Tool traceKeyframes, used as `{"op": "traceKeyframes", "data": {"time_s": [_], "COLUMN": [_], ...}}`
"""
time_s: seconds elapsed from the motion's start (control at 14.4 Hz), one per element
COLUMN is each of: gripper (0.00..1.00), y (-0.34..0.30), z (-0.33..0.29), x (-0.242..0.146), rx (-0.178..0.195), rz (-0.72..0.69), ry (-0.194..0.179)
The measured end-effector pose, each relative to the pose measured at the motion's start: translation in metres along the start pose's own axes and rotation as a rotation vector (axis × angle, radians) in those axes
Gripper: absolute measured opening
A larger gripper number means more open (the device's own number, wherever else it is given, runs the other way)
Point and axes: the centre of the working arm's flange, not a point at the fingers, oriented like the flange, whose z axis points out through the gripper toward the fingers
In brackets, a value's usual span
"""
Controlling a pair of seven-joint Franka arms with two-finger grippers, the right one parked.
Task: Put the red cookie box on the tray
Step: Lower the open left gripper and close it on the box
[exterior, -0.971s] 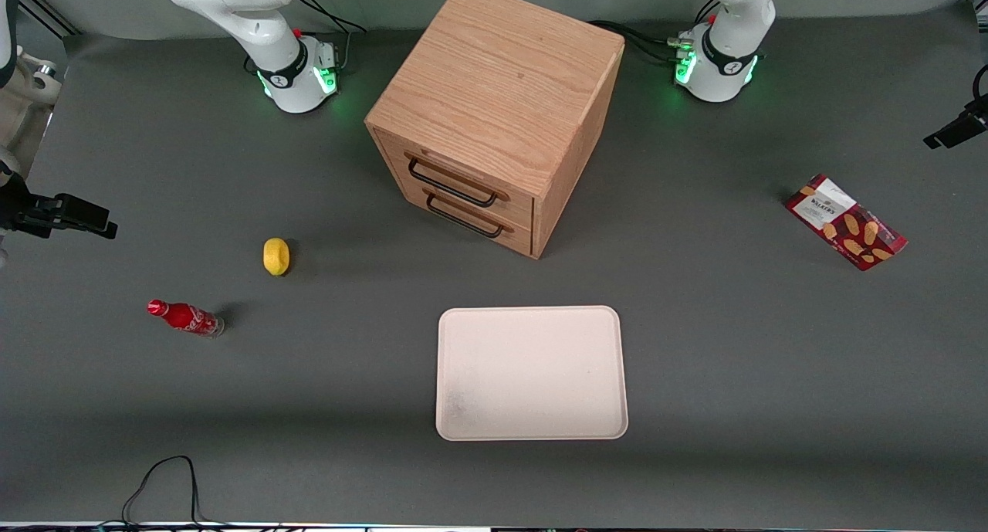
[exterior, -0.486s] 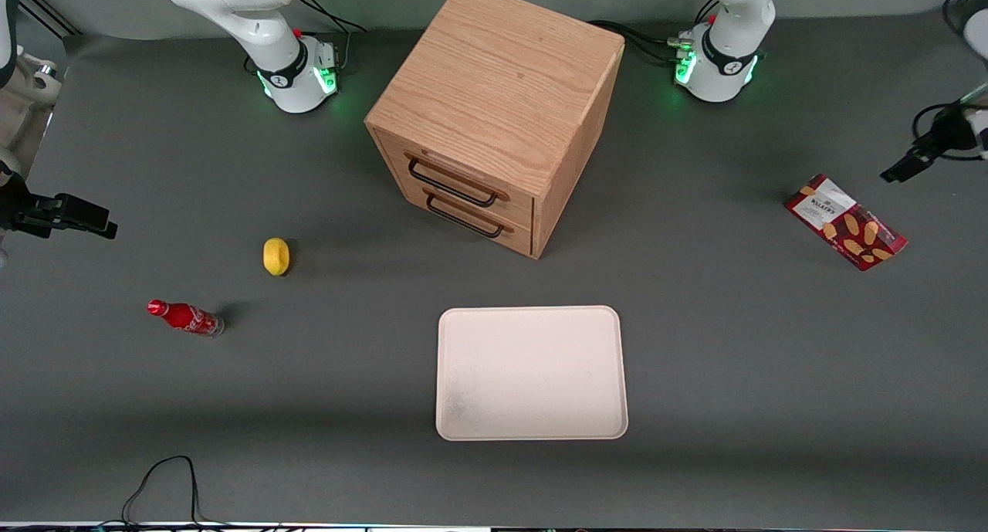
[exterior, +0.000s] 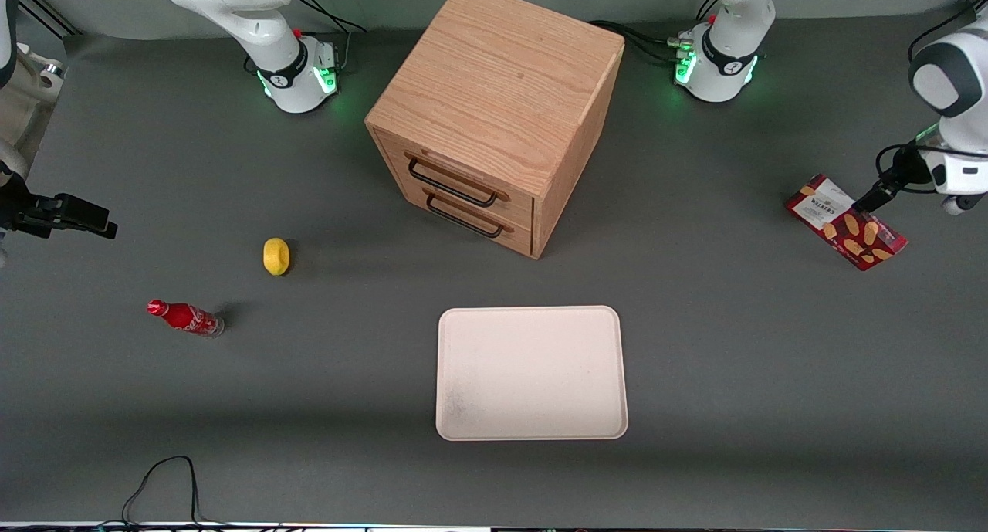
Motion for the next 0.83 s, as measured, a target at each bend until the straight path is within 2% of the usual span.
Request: {"op": "traceKeyframes", "data": {"time_s": [0.55,0.83], "gripper": [1.0,0.56], "y": [0.001,0.001], "z": [0.037,0.038], "x": [0.002,0.002], "rx": [-0.009,-0.009], "rz": [-0.008,-0.008], "ry": [0.006,0.004]}}
